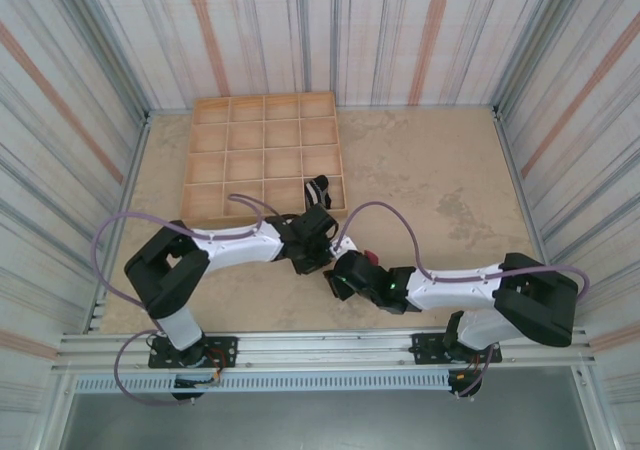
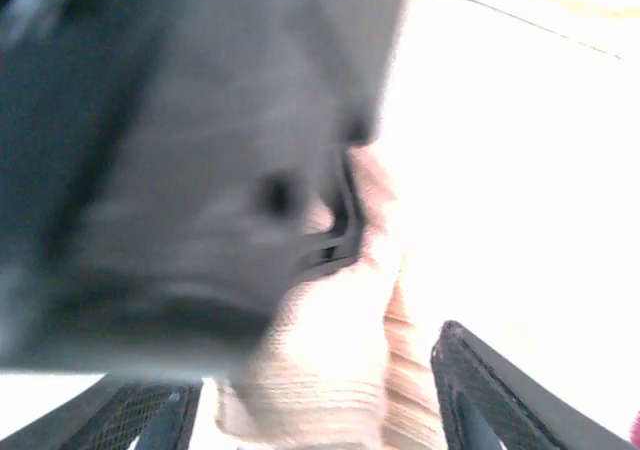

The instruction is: Roll the socks

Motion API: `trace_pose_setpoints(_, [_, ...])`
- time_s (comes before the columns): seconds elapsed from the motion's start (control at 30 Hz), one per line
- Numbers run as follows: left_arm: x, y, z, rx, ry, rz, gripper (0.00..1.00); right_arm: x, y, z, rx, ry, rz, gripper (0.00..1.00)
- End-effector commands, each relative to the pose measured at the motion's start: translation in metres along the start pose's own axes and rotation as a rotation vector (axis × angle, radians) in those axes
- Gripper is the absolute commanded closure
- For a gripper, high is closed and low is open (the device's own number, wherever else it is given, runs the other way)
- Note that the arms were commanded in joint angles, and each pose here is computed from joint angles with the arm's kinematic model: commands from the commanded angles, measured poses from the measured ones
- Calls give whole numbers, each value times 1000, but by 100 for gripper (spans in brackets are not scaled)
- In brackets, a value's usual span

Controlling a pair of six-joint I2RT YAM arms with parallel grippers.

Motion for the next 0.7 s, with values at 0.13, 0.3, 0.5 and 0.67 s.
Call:
trace_pose_setpoints(0.13, [-11, 65, 15, -164, -95, 103, 100, -18, -5, 13, 54, -43, 111, 33])
trace_pose_setpoints(0.3, [-14, 64, 14, -203, -98, 72, 100, -17, 2, 14, 69, -17, 197, 33])
trace_pose_setpoints(0.5, [-9, 50, 6, -213, -82, 41, 100, -7, 17, 3, 57, 18, 242, 36])
trace_pose_setpoints(0.67, [-8, 45, 3, -216, -82, 32, 100, 1, 25, -6, 33, 43, 246, 39])
Point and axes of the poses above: each hand's point on the last joint's axis, 136 mm out from that joint toward the fingers, its own x axis out along the fingers, its own y axis along the line the jaws close on, z = x × y, the point moved 2 cm from there along -x, back along the fingers, and after that the axes turned 8 degrees about -x, right-handed, at the moved point
